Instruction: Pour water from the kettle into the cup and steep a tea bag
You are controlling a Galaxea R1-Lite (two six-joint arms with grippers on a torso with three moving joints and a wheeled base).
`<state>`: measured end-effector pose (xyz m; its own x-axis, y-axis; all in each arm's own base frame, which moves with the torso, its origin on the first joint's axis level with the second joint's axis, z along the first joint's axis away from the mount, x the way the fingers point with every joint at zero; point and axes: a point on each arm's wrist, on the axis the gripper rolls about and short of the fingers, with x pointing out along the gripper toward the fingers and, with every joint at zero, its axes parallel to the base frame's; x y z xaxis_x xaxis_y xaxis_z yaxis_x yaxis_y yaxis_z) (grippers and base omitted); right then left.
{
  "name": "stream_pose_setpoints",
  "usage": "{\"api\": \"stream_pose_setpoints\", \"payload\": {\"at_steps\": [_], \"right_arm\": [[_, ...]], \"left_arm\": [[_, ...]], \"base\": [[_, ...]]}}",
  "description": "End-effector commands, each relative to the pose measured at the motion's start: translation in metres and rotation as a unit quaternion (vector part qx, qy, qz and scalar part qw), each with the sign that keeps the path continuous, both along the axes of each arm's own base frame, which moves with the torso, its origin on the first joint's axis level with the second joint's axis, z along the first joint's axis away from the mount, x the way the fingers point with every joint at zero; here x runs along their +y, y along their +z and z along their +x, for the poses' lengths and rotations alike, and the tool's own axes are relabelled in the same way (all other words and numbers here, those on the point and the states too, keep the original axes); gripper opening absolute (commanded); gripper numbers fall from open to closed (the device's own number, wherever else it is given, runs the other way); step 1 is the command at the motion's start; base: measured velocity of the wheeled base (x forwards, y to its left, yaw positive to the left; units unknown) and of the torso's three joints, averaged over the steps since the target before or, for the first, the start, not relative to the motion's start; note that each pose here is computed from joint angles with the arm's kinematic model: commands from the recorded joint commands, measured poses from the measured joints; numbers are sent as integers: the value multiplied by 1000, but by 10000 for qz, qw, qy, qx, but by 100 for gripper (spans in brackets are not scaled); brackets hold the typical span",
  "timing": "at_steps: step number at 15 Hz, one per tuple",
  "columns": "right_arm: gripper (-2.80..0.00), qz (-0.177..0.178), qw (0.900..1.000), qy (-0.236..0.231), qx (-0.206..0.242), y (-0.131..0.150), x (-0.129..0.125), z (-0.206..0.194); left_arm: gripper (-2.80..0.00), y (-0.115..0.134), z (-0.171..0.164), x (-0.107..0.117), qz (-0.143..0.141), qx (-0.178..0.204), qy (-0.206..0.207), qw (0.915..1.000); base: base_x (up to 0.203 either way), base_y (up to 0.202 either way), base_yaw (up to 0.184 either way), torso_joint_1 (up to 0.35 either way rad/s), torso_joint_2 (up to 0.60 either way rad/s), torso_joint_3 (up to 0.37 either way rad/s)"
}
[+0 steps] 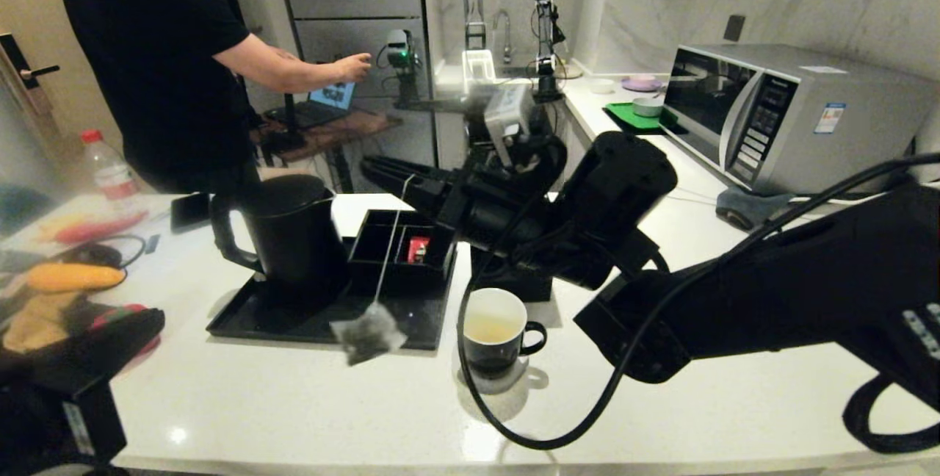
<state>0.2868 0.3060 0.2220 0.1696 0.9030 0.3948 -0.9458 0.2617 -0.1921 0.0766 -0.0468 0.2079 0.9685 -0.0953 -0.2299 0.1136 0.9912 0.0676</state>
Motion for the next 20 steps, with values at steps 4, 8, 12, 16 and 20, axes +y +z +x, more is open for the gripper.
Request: {"api": "stream_pose_setpoints", "payload": {"at_steps": [4, 8, 12, 16, 20], "right_arm": [[-280, -128, 9994, -330, -18, -13, -29, 5], [-280, -237, 9989, -397, 36, -31, -37, 1], [-280, -308, 9977, -593, 100, -44, -52, 7], [-280, -363, 9971, -648, 163, -52, -53, 13], [-280, -406, 9961, -756, 217, -57, -58, 20]], "left_arm": [[-280, -26, -36, 31, 45, -114, 439, 9990], [-280, -44, -61, 52, 233, -132, 555, 9981], [-280, -64, -77, 66, 816, -374, 418, 9951], [-280, -75, -84, 71, 1110, -510, 348, 9919], [-280, -83, -86, 73, 1142, -518, 346, 9915]], "base": [[0, 0, 0, 0, 0, 0], [0, 0, 0, 0, 0, 0], [0, 0, 0, 0, 0, 0], [0, 0, 0, 0, 0, 0], [0, 0, 0, 0, 0, 0]]}}
